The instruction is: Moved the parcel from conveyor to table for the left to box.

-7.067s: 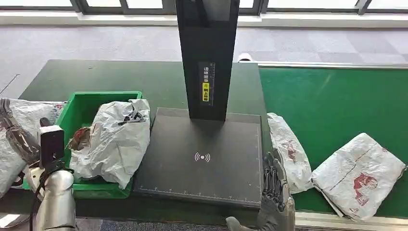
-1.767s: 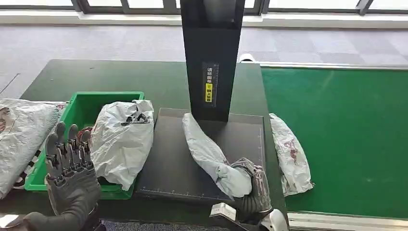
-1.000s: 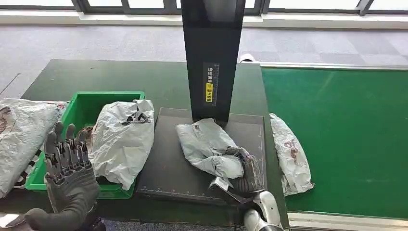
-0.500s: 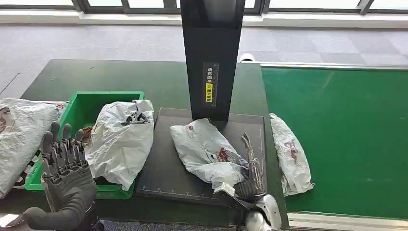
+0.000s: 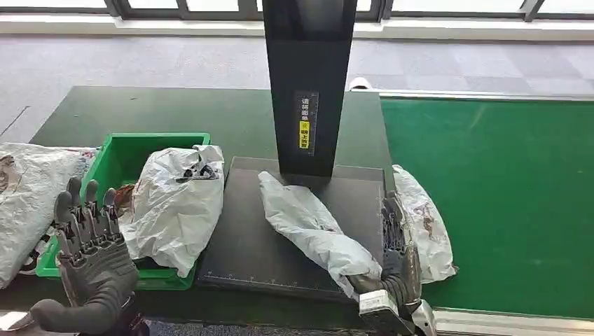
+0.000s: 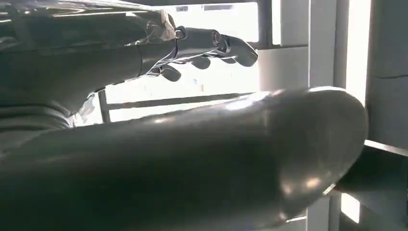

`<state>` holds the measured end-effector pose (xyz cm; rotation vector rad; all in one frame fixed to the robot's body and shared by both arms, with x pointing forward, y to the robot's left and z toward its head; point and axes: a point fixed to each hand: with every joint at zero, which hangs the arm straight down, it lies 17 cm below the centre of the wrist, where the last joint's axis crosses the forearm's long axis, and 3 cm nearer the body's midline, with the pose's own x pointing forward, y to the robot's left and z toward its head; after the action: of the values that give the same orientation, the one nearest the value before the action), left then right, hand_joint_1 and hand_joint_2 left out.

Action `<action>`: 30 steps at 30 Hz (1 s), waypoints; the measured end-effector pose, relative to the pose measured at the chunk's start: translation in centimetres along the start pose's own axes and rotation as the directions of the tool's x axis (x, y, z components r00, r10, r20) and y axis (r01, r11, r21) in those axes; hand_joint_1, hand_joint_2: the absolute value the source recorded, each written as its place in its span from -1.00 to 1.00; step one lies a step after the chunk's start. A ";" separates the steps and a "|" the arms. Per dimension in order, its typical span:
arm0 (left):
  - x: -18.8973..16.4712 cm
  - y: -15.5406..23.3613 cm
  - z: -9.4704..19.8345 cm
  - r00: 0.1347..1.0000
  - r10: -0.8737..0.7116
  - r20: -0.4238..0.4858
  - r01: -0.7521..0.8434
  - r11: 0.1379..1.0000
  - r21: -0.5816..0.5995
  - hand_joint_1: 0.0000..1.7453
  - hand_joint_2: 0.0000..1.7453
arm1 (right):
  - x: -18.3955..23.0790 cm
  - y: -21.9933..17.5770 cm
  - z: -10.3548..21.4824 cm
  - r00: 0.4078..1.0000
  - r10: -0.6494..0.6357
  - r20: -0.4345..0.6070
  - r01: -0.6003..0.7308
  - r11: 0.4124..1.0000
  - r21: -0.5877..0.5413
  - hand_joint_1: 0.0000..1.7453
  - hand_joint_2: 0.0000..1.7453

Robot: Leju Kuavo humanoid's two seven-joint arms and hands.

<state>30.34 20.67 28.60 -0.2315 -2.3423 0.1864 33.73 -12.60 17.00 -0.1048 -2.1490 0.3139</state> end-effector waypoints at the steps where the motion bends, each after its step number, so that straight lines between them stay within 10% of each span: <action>1: -0.2 -0.1 -0.1 1.000 -0.004 -0.002 0.004 1.000 -0.004 -1.00 -1.00 | 0.6 -0.5 -0.1 1.000 -0.006 0.013 0.006 1.000 -0.004 -1.00 1.00; 23: -5.9 1.7 1.8 0.960 -0.200 -0.196 0.212 0.976 0.042 -1.00 -1.00 | 1.9 -2.7 0.4 0.999 0.011 0.042 -0.010 0.999 -0.038 -1.00 1.00; 30: -15.0 -0.9 5.9 0.793 -0.478 -0.379 0.396 0.876 -0.277 -1.00 -1.00 | 1.6 -3.0 0.3 0.999 0.015 0.038 -0.013 0.999 -0.036 -1.00 1.00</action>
<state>36.40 16.04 14.38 0.1778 -1.8932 -0.2907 32.71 -15.22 18.89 -0.1355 -2.1930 0.2874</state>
